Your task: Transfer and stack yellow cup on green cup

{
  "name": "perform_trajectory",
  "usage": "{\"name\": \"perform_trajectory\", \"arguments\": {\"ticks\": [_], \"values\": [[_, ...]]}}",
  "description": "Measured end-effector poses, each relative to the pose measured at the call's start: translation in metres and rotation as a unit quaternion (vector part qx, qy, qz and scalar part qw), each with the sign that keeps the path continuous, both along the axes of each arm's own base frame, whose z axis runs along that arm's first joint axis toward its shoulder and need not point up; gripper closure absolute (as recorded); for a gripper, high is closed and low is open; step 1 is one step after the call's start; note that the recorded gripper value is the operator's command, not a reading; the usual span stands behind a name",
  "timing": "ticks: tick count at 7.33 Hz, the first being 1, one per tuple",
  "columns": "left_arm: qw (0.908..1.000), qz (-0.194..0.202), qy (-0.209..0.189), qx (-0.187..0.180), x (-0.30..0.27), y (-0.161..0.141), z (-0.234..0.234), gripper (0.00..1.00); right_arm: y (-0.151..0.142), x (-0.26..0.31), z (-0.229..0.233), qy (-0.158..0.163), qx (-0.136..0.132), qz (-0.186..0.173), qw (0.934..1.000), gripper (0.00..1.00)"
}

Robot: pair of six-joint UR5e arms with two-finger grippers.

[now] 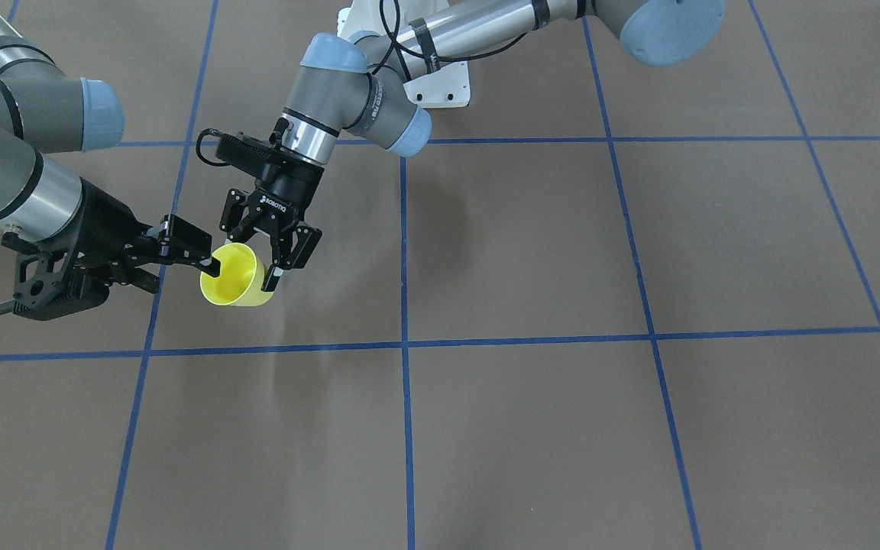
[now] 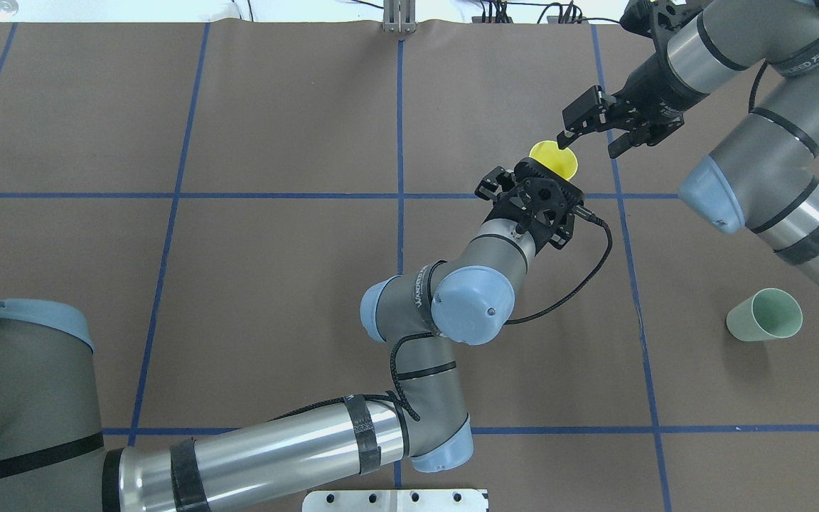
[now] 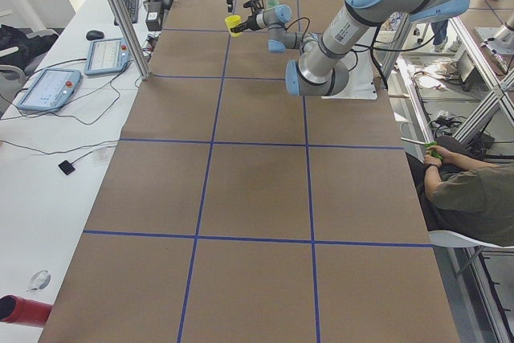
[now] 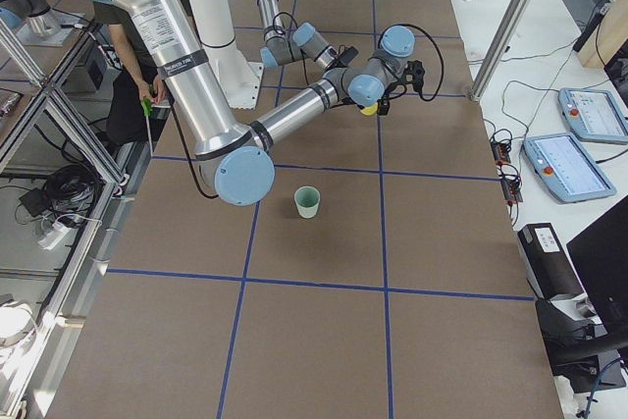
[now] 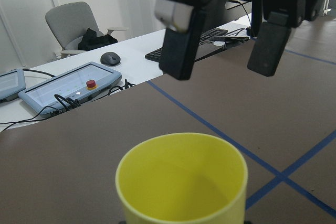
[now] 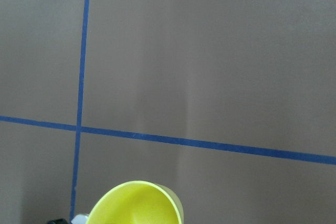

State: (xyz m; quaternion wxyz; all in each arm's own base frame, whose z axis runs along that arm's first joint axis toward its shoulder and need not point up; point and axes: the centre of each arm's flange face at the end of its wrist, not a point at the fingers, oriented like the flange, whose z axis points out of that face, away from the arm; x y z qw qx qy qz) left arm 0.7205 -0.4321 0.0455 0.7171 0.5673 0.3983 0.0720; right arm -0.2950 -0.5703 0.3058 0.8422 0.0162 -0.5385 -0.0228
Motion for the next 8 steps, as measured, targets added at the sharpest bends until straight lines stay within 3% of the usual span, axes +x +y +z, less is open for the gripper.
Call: {"name": "perform_trajectory", "arguments": {"ticks": [2, 6, 8], "values": [[1.0000, 0.000, 0.001, 0.002, 0.000, 0.000, -0.006, 0.94, 0.001, -0.002, 0.006, -0.003, -0.012, -0.012, 0.9999, 0.26], [0.9999, -0.001, -0.005, 0.012, -0.001, 0.001, -0.010, 0.93, 0.002, -0.001, 0.018, 0.000, -0.024, -0.015, 0.9996, 0.26], [0.9999, -0.003, -0.002, 0.013, -0.002, 0.001, -0.011, 0.93, 0.001, -0.001, 0.020, 0.001, -0.026, -0.015, 0.9996, 0.32]]}}
